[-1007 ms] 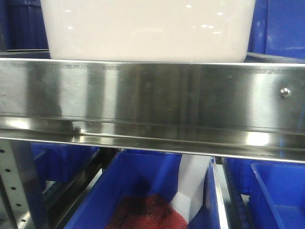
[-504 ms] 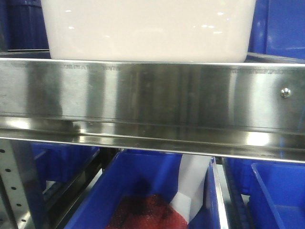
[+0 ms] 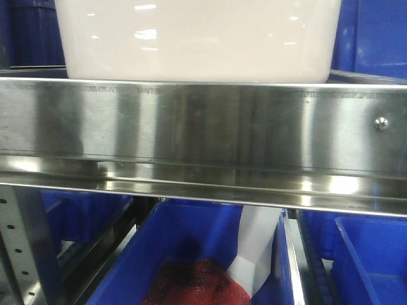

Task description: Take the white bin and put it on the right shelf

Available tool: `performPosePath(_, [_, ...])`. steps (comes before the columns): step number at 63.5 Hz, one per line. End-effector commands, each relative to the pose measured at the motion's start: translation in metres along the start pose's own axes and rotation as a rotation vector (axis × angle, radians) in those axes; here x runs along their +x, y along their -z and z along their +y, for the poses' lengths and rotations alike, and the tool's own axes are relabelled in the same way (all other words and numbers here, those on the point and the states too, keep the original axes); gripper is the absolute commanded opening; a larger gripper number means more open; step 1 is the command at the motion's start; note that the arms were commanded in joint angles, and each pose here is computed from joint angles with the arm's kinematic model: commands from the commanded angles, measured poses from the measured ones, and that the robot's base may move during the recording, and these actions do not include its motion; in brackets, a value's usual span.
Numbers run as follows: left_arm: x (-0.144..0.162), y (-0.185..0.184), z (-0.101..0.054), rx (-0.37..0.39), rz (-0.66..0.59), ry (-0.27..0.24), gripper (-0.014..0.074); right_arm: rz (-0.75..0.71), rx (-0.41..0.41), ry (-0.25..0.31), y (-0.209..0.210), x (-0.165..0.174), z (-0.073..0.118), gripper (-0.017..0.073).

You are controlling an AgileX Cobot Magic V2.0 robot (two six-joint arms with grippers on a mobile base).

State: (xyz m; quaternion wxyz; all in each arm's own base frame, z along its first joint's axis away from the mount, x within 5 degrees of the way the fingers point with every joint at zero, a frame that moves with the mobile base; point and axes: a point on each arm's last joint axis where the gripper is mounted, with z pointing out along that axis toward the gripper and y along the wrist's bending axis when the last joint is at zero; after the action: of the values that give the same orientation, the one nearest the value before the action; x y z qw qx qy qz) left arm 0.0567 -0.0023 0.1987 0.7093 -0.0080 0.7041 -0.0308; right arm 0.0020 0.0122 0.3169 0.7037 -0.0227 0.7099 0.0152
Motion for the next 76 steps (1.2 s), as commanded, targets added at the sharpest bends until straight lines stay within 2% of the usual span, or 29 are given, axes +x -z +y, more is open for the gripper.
performPosePath(1, [-0.003, 0.0, 0.002, -0.014, -0.088, 0.019, -0.0118, -0.102, 0.03, 0.007, -0.001, -0.012, -0.003, 0.0069])
performPosePath(13, [-0.003, 0.0, 0.002, -0.014, -0.088, 0.019, -0.0118, -0.154, 0.083, 0.026, -0.021, 0.013, -0.01, 0.0069])
performPosePath(19, [-0.003, 0.0, 0.002, -0.014, -0.088, 0.019, -0.0119, -0.169, 0.111, 0.036, -0.034, 0.036, -0.014, 0.0069])
performPosePath(42, [-0.003, 0.0, 0.002, -0.014, -0.088, 0.019, -0.0119, -0.183, 0.118, -0.016, -0.054, 0.103, -0.018, 0.0069])
performPosePath(46, [-0.003, 0.0, 0.002, -0.014, -0.088, 0.019, -0.0119, -0.153, 0.116, -0.037, -0.054, 0.106, -0.018, 0.0069])
performPosePath(76, [-0.003, 0.0, 0.002, -0.014, -0.088, 0.019, -0.0119, -0.132, 0.114, -0.038, -0.055, 0.108, -0.018, 0.0069])
